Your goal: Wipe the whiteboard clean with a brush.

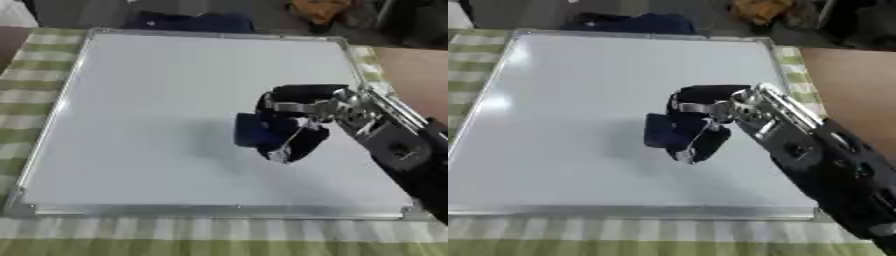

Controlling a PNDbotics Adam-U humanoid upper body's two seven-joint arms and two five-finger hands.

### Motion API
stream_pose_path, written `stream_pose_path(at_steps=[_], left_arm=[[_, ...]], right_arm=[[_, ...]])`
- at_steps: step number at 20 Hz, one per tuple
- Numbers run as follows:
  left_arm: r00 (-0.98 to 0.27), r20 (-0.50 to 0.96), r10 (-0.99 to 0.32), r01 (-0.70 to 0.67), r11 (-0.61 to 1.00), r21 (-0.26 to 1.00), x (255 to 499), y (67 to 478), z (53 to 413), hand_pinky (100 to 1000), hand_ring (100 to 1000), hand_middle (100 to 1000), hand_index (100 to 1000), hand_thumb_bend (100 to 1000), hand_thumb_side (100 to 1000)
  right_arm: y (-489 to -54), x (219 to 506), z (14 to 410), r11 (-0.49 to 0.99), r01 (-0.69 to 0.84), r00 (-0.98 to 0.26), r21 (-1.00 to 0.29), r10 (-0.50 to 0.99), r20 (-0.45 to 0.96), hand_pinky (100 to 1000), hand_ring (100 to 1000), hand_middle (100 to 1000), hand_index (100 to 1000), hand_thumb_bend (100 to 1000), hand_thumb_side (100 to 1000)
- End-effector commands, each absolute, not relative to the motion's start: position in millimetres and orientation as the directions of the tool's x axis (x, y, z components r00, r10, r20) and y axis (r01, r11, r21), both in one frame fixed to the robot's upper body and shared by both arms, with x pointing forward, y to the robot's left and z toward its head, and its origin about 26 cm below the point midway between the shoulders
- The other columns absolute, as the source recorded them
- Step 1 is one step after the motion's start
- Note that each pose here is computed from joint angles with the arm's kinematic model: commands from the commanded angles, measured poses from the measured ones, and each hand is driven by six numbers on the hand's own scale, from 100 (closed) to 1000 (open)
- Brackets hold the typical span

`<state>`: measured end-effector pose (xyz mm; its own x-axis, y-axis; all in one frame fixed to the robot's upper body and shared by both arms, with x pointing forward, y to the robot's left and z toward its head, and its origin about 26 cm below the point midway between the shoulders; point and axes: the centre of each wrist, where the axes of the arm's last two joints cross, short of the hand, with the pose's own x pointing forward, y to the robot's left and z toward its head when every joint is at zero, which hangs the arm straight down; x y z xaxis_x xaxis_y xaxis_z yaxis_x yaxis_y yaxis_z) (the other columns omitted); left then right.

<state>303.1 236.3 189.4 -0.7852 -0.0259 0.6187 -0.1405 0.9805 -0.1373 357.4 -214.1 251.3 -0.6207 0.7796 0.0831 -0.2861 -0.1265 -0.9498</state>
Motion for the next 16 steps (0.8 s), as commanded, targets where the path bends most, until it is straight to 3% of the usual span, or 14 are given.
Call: stream_pose_path(at_steps=[1,8,12,13,16], left_arm=[[-0.799,0.6,-0.036,-0.14,0.982,-0.128,300,239,196,634,813,799,623,220,1000],[-0.803,0.595,-0.032,-0.135,0.982,-0.13,301,238,197,634,813,798,624,222,1000],[-0.804,0.593,-0.03,-0.132,0.983,-0.13,301,238,197,633,813,799,624,220,1000],[-0.805,0.593,-0.028,-0.13,0.983,-0.13,301,238,197,633,812,798,624,221,1000],[-0.807,0.59,-0.024,-0.126,0.983,-0.132,301,237,198,633,812,798,625,220,1000]], right_arm=[[-208,359,257,-0.139,-0.246,-0.626,-0.959,0.778,0.048,506,562,210,272,100,186],[-198,374,242,-0.169,-0.261,-0.622,-0.95,0.782,0.032,515,572,217,272,100,230],[-193,380,237,-0.193,-0.265,-0.638,-0.945,0.77,0.021,534,586,230,268,100,333],[-192,381,236,-0.201,-0.266,-0.643,-0.943,0.766,0.018,540,591,233,242,100,407],[-190,384,233,-0.226,-0.271,-0.658,-0.936,0.753,0.009,551,600,242,191,100,477]])
